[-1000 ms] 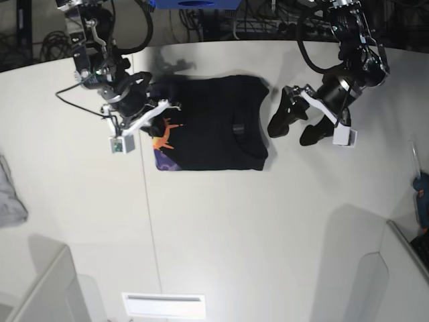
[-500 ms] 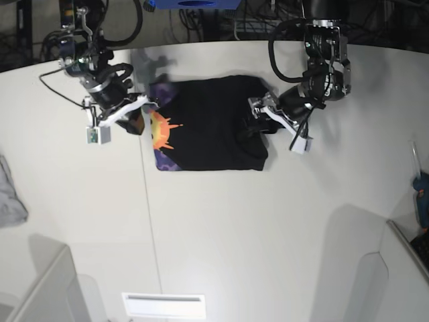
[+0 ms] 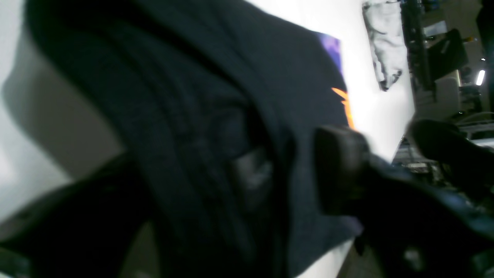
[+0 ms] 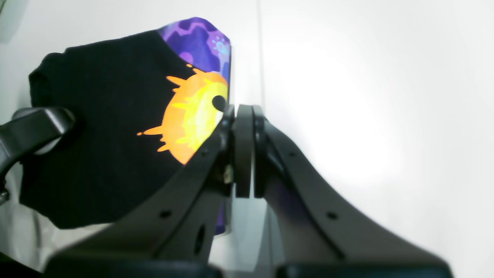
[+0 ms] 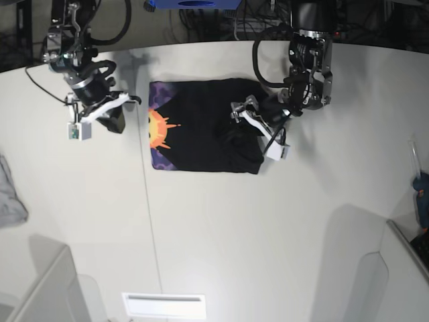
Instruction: Fold the T-shirt properly
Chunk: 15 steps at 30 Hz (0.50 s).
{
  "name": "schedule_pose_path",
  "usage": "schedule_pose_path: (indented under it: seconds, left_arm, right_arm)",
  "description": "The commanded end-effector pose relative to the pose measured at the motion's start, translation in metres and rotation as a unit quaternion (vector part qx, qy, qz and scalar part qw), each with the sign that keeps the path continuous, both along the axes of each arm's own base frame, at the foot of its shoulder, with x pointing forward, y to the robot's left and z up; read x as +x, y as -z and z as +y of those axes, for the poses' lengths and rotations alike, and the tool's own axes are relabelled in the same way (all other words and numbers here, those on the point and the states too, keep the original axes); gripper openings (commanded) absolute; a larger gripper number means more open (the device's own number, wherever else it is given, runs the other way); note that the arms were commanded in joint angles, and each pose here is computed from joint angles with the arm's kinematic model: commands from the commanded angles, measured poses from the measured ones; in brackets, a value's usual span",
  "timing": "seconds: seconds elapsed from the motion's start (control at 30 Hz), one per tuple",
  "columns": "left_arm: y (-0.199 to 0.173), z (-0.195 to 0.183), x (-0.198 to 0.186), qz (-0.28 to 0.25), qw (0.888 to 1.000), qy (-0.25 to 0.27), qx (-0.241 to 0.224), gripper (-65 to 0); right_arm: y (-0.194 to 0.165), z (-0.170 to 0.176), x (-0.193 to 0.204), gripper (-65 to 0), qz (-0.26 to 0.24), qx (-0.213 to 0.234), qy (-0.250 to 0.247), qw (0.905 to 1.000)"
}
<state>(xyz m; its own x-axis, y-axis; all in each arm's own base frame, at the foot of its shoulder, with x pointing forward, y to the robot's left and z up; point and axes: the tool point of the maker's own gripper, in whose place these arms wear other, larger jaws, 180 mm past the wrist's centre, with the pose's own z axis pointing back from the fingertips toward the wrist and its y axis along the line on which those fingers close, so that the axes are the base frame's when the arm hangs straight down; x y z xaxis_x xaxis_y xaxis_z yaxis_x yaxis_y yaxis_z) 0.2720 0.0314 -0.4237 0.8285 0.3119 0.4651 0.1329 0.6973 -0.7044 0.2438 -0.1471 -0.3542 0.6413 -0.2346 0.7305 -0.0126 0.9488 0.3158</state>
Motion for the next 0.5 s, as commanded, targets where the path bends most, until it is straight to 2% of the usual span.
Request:
schedule_pose_path:
  seconds: [0.0,0.13,0.33,0.47]
  left_arm:
    - [0.007,0.0,-0.007,0.017,1.0,0.009,0.011,-30.1]
    - [0.006,0.0,-0.007,0.017,1.0,0.01,0.011,-47.9]
    - [0.007,0.001,-0.002,0.026,0.999,0.011,0.021,-65.0]
    - [0.007,-0.001,-0.008,0.037,0.995,0.072,0.059,-65.0]
  right_arm:
    - [-0.013,-0.002,0.006,-65.0,-0.026,-0.002,-0.003,0.9996]
    - [-0.015,-0.012,0.008,-65.0,-0.03,-0.008,0.007,0.9995]
    - [-0.014,-0.014,0.008,-65.0,-0.031,-0.01,0.005,0.9995]
    - [-0.013,-0.014,0.007,-65.0,-0.03,-0.01,0.006,0.9995]
